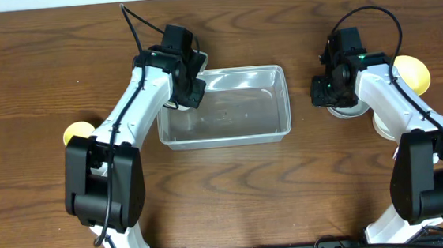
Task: Pack container
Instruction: 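Carry the white cup with the left gripper into the container, release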
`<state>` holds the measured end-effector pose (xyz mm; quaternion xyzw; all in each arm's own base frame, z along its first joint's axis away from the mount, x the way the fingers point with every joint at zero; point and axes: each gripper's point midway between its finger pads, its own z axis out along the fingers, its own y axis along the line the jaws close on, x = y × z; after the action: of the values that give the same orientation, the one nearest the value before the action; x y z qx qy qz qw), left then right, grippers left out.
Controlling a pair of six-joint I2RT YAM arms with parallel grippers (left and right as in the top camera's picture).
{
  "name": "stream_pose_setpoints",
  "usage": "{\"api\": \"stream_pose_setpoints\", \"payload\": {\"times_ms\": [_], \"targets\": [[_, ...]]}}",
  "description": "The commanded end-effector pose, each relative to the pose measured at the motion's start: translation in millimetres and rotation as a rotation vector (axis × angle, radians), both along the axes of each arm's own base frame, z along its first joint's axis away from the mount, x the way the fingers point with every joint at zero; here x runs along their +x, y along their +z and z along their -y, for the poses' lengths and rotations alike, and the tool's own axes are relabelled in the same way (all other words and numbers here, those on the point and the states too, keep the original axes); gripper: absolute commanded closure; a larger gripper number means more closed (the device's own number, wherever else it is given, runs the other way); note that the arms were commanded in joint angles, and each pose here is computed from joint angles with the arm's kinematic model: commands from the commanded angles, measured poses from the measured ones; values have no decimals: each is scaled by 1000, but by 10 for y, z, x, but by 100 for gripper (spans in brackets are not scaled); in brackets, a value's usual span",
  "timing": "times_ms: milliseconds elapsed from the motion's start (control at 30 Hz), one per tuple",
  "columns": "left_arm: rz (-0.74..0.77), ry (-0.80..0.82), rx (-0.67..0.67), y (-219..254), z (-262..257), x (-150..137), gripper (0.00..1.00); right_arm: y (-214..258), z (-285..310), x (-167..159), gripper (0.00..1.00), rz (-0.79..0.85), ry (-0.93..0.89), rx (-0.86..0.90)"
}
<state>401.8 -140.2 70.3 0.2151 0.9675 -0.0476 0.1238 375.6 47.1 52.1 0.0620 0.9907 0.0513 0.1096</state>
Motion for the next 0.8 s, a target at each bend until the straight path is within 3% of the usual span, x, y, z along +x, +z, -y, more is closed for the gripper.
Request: {"api": "stream_pose_setpoints", "payload": {"times_ms": [0,33,133,167,300,367,467,633,767], "targets": [[-11,-11,16,-70,-32,3,88,44,38,50,60,14,-9,-9],[-10,-11,16,-69,-32,4,76,44,38,50,60,14,-9,-9],[-11,-11,16,-69,-32,3,62,44,38,50,60,15,-9,-9],[-11,-11,16,-70,-32,2,52,44,38,50,60,15,-9,-9],[-11,-10,16,-68,-33,1,51,44,38,48,60,13,-9,-9],[-15,-12,17,-51,-29,-15,43,42,39,42,60,11,-9,-9],[-12,-19,16,90,-8,-43,42,41,39,37,60,9,-9,-9],[76,-24,-14,731,36,-83,29,41,39,36,60,8,-9,-9],[210,149,-13,1352,-266,-126,17,36,41,19,59,1,-9,-10]]}}
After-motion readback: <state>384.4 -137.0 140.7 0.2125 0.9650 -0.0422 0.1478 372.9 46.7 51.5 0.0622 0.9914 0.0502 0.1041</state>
